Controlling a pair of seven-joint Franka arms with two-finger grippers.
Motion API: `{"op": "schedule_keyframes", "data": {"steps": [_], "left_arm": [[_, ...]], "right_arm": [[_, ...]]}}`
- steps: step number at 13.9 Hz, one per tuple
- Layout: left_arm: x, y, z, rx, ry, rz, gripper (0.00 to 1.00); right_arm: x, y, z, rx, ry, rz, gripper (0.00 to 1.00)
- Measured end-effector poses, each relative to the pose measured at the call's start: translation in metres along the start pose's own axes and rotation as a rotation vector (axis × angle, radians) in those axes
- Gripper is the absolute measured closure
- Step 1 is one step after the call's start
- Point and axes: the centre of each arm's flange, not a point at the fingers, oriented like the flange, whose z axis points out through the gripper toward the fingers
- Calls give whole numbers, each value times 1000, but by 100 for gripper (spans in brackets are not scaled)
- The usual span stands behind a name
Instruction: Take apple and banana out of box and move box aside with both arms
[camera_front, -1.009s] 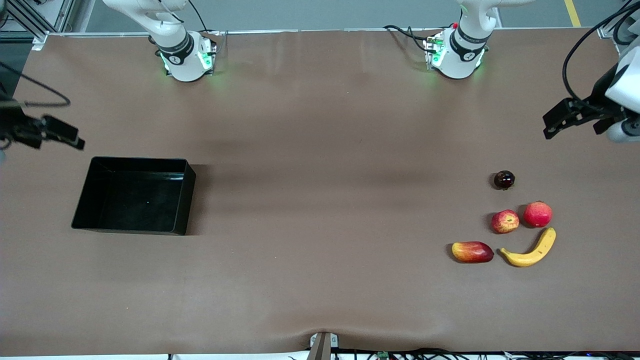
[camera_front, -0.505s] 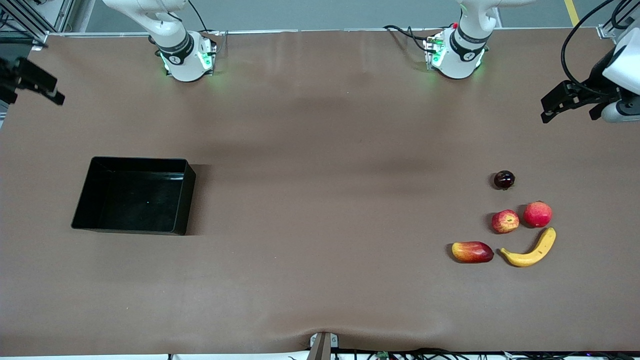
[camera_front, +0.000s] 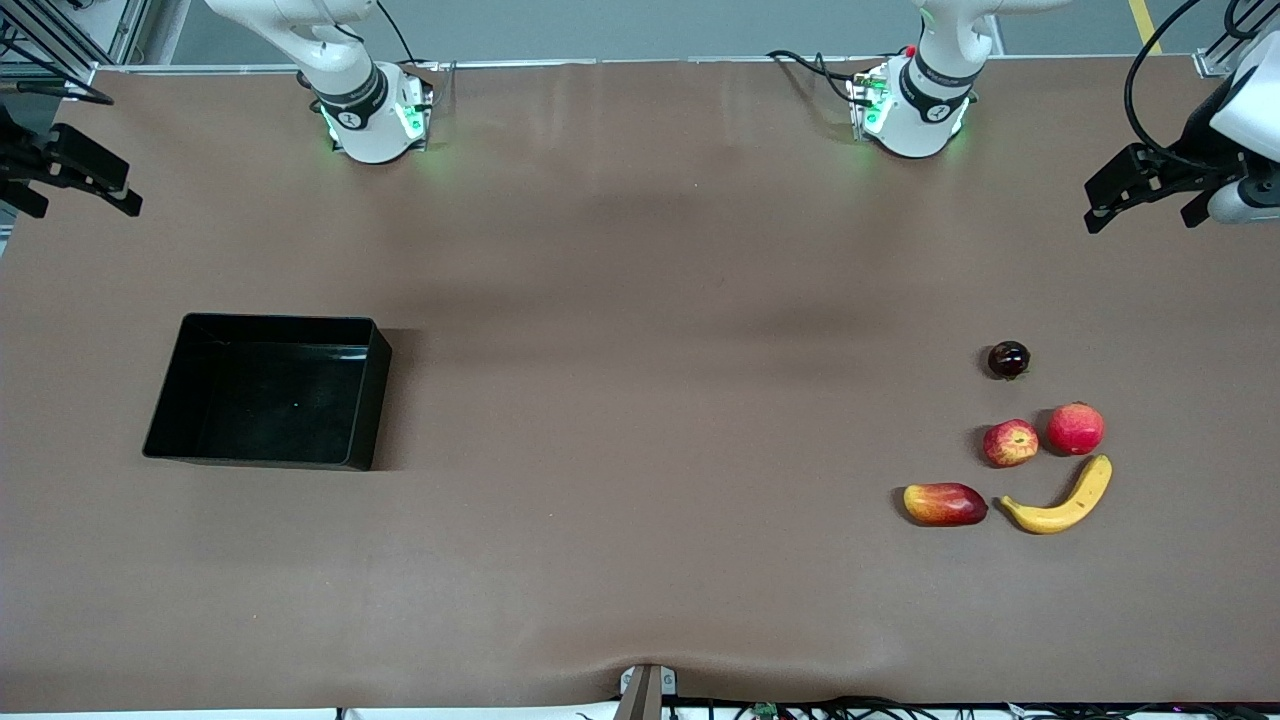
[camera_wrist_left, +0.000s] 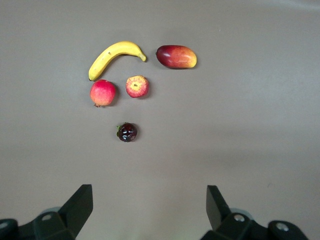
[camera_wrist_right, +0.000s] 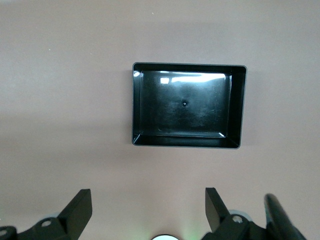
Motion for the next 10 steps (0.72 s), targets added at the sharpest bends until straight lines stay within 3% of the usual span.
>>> {"op": "schedule_keyframes", "data": {"steps": [10], "left_arm": [[2,-2,0,-1,-10,-3,0]], "right_arm": [[4,5,10,-1,-6,-13,0]]}}
